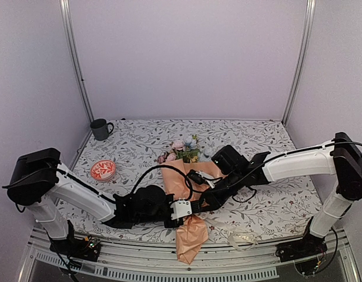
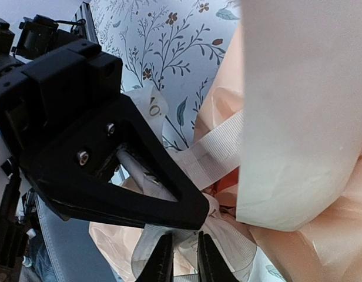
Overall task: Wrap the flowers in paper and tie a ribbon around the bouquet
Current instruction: Cross the half-tied ribbon over the folded bouquet.
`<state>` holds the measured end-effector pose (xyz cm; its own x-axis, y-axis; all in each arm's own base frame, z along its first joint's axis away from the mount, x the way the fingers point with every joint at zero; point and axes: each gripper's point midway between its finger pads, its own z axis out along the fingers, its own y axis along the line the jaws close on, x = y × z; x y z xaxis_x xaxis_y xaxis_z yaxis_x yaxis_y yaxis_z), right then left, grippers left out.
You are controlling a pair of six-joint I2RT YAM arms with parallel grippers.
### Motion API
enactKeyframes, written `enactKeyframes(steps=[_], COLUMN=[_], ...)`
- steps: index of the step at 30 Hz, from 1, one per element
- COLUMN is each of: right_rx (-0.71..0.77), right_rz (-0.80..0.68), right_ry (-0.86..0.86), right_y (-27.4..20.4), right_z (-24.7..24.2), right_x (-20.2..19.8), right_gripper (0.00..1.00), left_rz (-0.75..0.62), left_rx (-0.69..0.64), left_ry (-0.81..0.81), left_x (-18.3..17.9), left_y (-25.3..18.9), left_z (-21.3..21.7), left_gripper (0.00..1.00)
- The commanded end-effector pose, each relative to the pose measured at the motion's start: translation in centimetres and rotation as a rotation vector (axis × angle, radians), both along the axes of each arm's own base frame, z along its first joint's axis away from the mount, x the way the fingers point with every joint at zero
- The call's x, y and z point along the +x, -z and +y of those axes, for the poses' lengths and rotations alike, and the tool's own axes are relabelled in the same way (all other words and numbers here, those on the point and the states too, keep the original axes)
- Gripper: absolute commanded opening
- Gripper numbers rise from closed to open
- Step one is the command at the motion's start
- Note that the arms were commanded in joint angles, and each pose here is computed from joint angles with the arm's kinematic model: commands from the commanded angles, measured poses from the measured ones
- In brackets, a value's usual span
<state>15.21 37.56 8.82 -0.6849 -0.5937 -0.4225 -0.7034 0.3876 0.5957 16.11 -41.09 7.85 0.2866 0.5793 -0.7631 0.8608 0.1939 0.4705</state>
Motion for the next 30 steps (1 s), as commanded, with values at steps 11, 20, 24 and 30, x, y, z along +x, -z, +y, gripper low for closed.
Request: enactKeyframes(steps=[11, 20, 24, 30], right_rx=[-0.088, -0.011, 0.045, -0.034], right_rz=[-0.061, -0.041, -0.06, -0.057], right_ry=[0.025, -0.057, -0.062, -0.028], right_y=[1.6, 0.5, -0.9, 1.1], right_z=[-1.4, -0.1, 0.5, 0.3], right_x=[0.3, -1.2, -1.2, -0.4], right_gripper=[0.07, 0.17, 0.18, 0.17], left_rz=[0.003, 0.01, 0.012, 0.017], left_rx=[-0.05, -0.047, -0.048, -0.052], left_ry=[-0.003, -0.005, -0.008, -0.008], left_x=[0.0, -0.1, -0.1, -0.1], left_y=[-1.2, -1.1, -1.0, -1.1], left_z=[0.0, 0.0, 0.0, 0.0], left_gripper=[0.0, 0.0, 0.0, 0.0])
